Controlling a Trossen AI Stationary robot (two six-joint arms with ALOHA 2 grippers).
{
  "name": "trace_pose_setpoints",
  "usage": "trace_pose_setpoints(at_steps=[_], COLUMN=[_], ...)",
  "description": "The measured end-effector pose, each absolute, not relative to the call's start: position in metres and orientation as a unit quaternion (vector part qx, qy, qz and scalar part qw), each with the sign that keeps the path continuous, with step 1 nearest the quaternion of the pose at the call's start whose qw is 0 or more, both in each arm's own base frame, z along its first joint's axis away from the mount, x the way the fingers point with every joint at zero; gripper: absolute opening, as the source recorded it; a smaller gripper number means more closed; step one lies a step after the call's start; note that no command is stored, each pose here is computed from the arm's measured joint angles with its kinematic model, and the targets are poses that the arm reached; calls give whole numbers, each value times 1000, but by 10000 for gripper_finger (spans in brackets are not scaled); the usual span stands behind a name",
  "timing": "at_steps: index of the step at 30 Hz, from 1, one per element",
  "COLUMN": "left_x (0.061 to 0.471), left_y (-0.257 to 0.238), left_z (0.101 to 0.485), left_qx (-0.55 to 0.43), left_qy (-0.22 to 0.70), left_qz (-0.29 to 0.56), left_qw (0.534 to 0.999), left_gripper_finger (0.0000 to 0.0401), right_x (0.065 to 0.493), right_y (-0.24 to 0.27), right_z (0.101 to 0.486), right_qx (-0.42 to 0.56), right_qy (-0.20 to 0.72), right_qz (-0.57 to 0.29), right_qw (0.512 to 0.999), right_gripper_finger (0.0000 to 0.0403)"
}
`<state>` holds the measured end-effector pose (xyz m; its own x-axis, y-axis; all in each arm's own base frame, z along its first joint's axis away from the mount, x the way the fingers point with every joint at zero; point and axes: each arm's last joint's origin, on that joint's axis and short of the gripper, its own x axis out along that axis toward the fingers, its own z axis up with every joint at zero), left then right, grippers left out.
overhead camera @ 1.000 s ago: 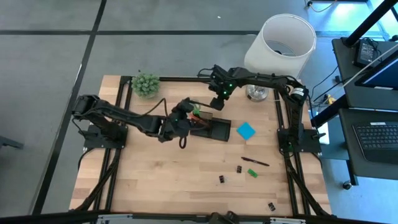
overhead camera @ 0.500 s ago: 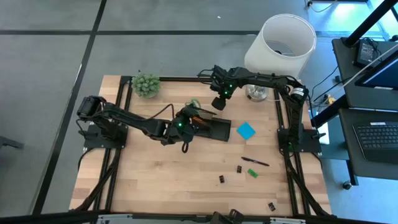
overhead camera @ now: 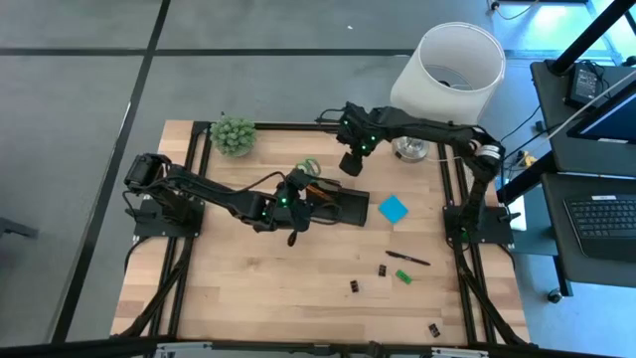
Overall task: Pick and place office supplies into organizer
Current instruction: Put the top black pen into the black organizer
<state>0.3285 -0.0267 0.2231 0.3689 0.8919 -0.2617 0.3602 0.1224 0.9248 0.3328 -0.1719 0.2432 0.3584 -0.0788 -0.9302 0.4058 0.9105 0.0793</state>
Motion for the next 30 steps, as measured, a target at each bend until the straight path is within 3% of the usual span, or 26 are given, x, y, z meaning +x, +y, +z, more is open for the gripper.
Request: trace_pose_setpoints(at_steps=[5, 11, 21, 30], left_x=[327, 325, 324, 324], left_y=[-26, -24, -21, -9], left_z=[220, 219, 217, 213], left_qx=[603, 607, 606, 594], left_qy=[507, 519, 526, 542], left_qz=[227, 226, 205, 166], left_qw=[573, 558, 560, 570], left_gripper_finger=[11, 11, 11, 11], right_x=[325, 294, 212, 184], right_y=[-139, -99, -59, -38], right_z=[290, 332, 315, 301], right_qx=[92, 72, 112, 98], right_qy=[498, 379, 259, 142], right_qz=[-181, -168, -181, -141], right_qw=[843, 907, 942, 975], right_gripper_finger=[217, 217, 217, 217])
